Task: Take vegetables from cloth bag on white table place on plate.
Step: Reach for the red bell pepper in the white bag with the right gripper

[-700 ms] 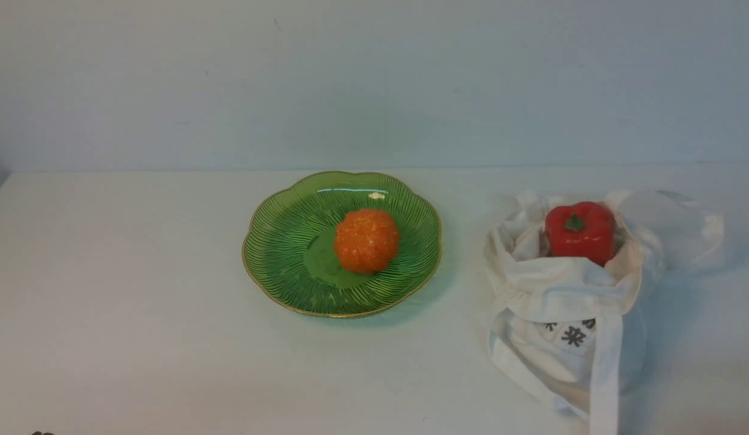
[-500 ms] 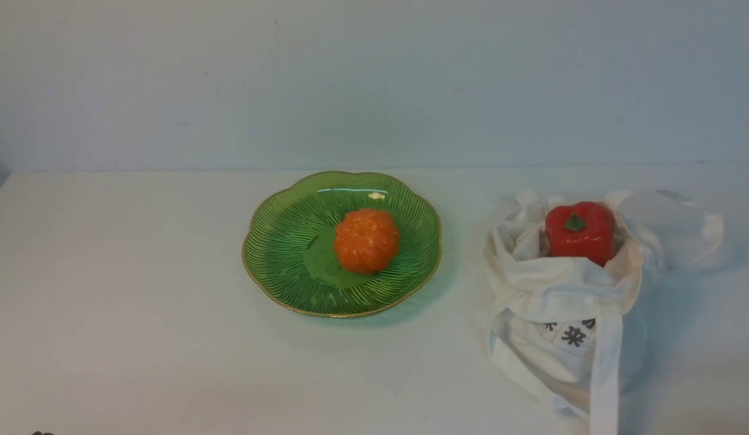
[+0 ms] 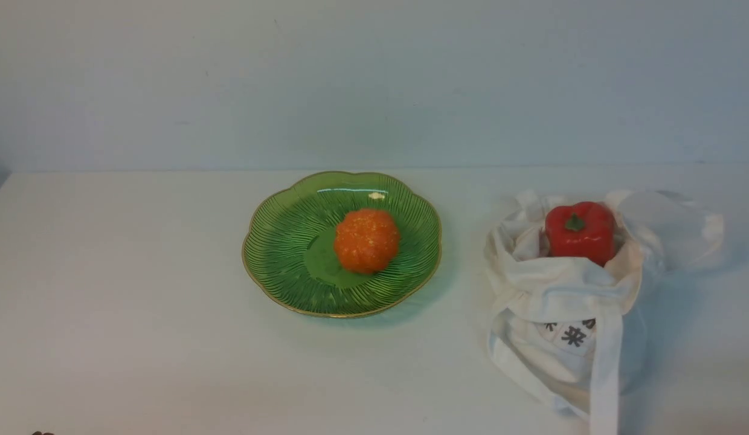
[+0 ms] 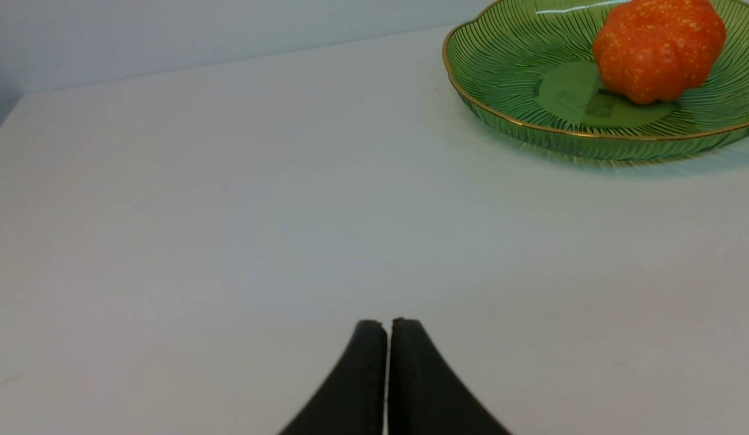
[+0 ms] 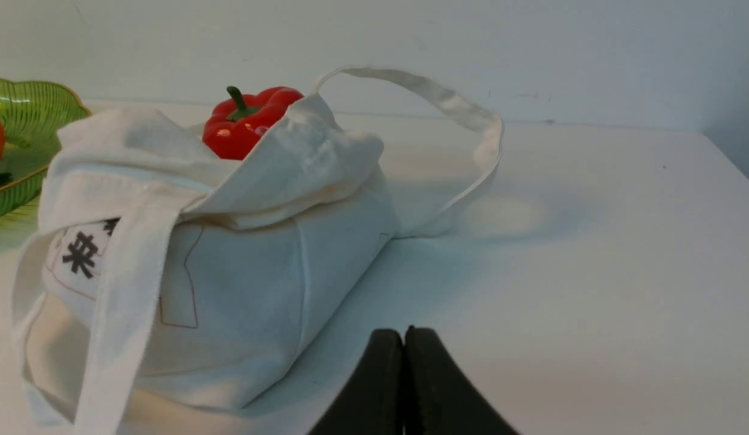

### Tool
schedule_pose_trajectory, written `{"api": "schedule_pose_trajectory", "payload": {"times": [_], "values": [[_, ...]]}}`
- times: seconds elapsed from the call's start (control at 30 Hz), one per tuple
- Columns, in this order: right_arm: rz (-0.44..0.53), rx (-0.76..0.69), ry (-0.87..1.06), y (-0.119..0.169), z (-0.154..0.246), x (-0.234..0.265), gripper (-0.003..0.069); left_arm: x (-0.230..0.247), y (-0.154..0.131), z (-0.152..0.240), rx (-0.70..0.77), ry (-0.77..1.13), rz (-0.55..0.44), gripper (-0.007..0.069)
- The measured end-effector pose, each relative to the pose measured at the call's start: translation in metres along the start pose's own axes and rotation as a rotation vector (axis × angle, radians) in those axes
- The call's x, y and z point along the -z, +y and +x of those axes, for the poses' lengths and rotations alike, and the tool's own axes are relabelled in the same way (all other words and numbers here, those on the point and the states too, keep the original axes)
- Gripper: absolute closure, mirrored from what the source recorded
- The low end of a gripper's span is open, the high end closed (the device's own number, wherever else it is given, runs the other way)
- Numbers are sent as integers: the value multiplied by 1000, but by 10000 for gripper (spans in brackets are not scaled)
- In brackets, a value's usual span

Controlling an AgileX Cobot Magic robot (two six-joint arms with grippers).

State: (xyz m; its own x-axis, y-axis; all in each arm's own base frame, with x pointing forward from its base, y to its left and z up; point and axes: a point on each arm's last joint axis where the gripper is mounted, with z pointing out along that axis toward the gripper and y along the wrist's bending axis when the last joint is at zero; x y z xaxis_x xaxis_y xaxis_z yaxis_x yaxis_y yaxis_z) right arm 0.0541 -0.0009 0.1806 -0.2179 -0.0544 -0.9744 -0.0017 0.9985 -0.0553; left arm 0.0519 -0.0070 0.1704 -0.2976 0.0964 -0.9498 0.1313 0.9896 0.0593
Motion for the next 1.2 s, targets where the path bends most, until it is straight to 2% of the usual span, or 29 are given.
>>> {"api": "schedule_pose_trajectory", "payload": {"times": [0.2, 0.23, 0.27, 0.3, 0.33, 0.37, 0.4, 0.43, 0.57, 0.77, 0.87, 0.97, 1.07, 1.2], "values": [[10, 23, -29, -1, -2, 0, 673, 0, 0, 0, 0, 0, 0, 634], [-1, -57, -77, 0, -5, -1, 673, 0, 0, 0, 0, 0, 0, 634], [-6, -77, -93, 0, -6, -1, 673, 0, 0, 0, 0, 0, 0, 634], [-25, -210, -176, 1, -13, 0, 673, 0, 0, 0, 0, 0, 0, 634], [-27, -220, -188, 1, -14, 1, 673, 0, 0, 0, 0, 0, 0, 634], [-49, -374, -282, 0, -23, 3, 673, 0, 0, 0, 0, 0, 0, 634], [-52, -402, -293, -1, -24, 3, 673, 0, 0, 0, 0, 0, 0, 634], [-70, -548, -379, -3, -31, 5, 673, 0, 0, 0, 0, 0, 0, 634], [-80, -706, -484, -8, -39, 9, 673, 0, 0, 0, 0, 0, 0, 634], [-83, -779, -555, -12, -43, 12, 673, 0, 0, 0, 0, 0, 0, 634], [-110, -758, -598, -11, -60, 19, 673, 0, 0, 0, 0, 0, 0, 634], [-146, -631, -558, -7, -100, 29, 673, 0, 0, 0, 0, 0, 0, 634], [-145, -499, -401, -4, -139, 25, 673, 0, 0, 0, 0, 0, 0, 634], [-112, -325, -95, 0, -180, -1, 673, 0, 0, 0, 0, 0, 0, 634]]}}
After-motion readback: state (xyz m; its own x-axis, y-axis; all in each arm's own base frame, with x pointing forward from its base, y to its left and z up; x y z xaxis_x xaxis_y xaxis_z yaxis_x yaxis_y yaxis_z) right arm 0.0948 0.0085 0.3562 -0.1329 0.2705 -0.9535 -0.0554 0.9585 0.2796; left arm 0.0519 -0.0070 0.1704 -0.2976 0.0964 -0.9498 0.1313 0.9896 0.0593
